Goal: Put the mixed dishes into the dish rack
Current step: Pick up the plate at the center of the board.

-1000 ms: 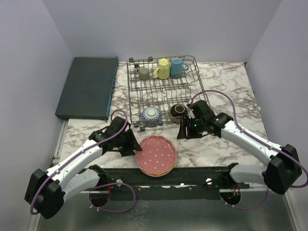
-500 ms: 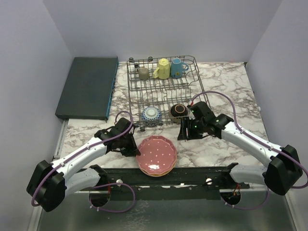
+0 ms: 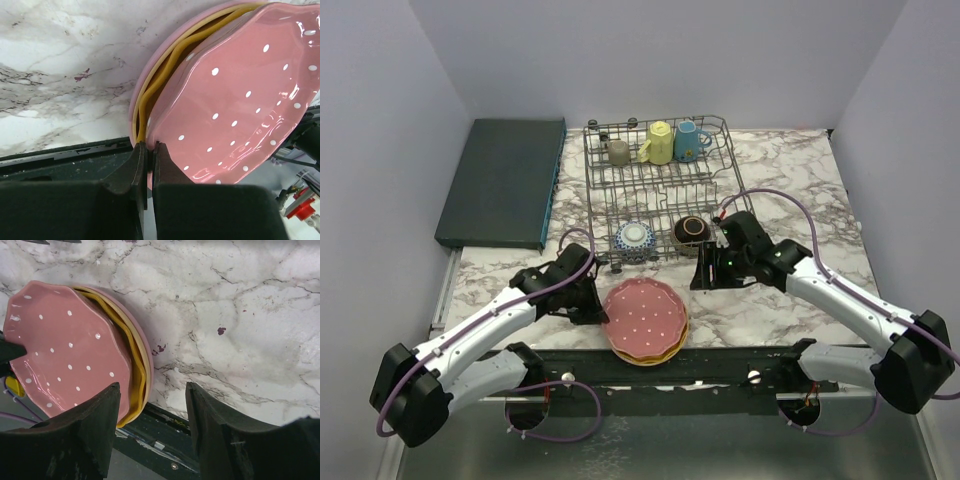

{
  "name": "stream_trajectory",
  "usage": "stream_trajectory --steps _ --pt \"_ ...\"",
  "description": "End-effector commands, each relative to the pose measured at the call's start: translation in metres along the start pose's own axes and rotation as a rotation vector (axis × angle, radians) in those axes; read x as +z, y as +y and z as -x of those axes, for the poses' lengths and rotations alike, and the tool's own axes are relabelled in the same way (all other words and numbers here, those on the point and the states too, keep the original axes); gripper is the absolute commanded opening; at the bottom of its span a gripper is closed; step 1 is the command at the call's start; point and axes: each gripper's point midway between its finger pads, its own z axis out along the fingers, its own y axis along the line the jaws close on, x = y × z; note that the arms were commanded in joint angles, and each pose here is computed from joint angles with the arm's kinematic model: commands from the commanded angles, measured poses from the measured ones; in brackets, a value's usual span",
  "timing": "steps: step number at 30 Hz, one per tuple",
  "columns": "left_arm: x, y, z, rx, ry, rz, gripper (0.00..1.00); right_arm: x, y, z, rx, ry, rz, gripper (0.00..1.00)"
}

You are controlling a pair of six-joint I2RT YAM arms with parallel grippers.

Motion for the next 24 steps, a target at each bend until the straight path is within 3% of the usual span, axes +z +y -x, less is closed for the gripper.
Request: stream_trajectory --steps 1,8,24 --pt "-0.020 -0.029 0.027 -0.014 -0.125 -0.092 0.00 -0.002 -0.005 -0.006 0.014 -0.006 -0.016 0.61" --pt "-0.032 -0.035 0.034 -0.009 -0.178 -0.125 0.00 -0.004 -0.001 -0.006 0.021 -0.011 0.003 0.61" --pt "-0.045 -0.046 0.025 0.012 -0.152 -0.206 0.00 -0.004 0.027 -0.011 0.098 -0.020 0.183 0.64"
